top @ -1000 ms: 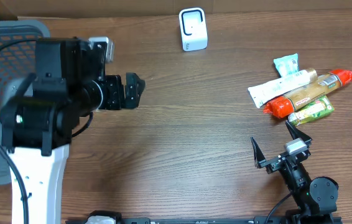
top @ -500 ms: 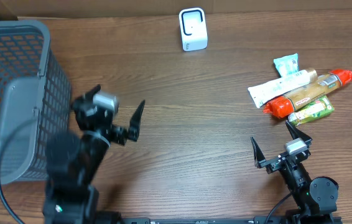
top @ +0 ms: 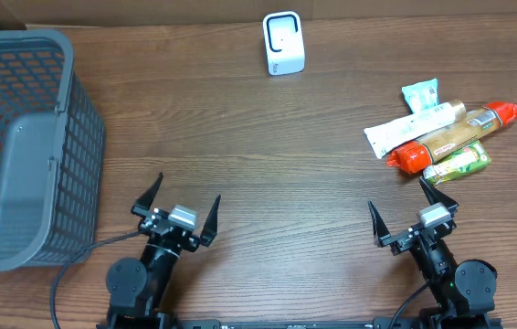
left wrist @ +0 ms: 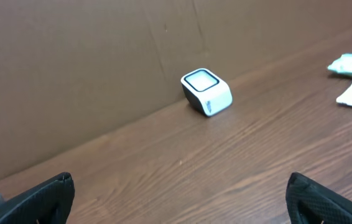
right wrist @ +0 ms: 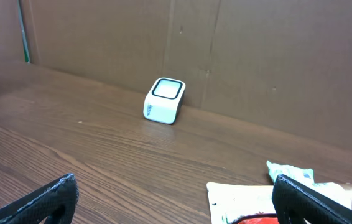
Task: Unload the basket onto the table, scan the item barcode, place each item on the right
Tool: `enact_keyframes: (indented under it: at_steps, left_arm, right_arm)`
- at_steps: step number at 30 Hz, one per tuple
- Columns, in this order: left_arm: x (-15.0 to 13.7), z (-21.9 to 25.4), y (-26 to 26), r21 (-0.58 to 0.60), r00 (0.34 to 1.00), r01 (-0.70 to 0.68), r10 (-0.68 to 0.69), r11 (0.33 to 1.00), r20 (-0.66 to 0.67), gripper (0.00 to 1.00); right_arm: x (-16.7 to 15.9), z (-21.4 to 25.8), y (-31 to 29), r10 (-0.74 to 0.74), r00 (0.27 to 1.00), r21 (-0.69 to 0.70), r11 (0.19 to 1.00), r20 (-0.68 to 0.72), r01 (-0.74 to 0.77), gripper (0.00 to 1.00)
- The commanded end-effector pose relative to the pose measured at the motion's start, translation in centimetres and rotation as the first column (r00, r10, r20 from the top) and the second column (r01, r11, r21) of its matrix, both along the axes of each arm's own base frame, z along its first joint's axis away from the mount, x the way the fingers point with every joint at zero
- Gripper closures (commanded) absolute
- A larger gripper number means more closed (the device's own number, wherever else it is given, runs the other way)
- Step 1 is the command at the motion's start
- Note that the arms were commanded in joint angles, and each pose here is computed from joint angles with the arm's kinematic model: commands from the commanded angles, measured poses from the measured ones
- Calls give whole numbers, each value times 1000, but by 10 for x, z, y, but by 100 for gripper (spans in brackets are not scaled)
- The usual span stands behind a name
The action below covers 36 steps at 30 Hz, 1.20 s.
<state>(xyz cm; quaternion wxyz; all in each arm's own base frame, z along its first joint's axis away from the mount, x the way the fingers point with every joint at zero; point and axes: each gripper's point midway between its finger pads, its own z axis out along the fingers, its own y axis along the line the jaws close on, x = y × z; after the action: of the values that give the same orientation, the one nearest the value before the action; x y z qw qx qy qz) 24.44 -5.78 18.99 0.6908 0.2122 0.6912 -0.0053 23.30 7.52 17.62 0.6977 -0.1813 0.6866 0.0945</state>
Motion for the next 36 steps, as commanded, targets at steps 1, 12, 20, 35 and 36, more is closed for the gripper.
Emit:
enact_keyframes:
  at_steps: [1, 12, 20, 35, 36]
  left_arm:
    - [-2, -7, 6, 33, 999, -33, 32, 999, 41, 1]
    - [-4, -28, 7, 26, 999, -35, 35, 999, 0, 0]
    - [-4, -29, 7, 26, 999, -37, 37, 999, -2, 1]
    - [-4, -29, 7, 26, 999, -37, 37, 999, -2, 1]
    - [-4, -29, 7, 26, 999, -37, 37, 999, -2, 0]
  right_arm:
    - [0, -1, -1, -6, 1000, -2, 1000, 10, 6, 0]
    - [0, -1, -1, -6, 1000, -2, 1000, 10, 6, 0]
    - [0, -1, -1, -6, 1000, -2, 1000, 10, 6, 0]
    - [0, -1, -1, -6, 1000, -2, 1000, 10, 6, 0]
    - [0, -1, -1, -6, 1000, -2, 1000, 10, 6, 0]
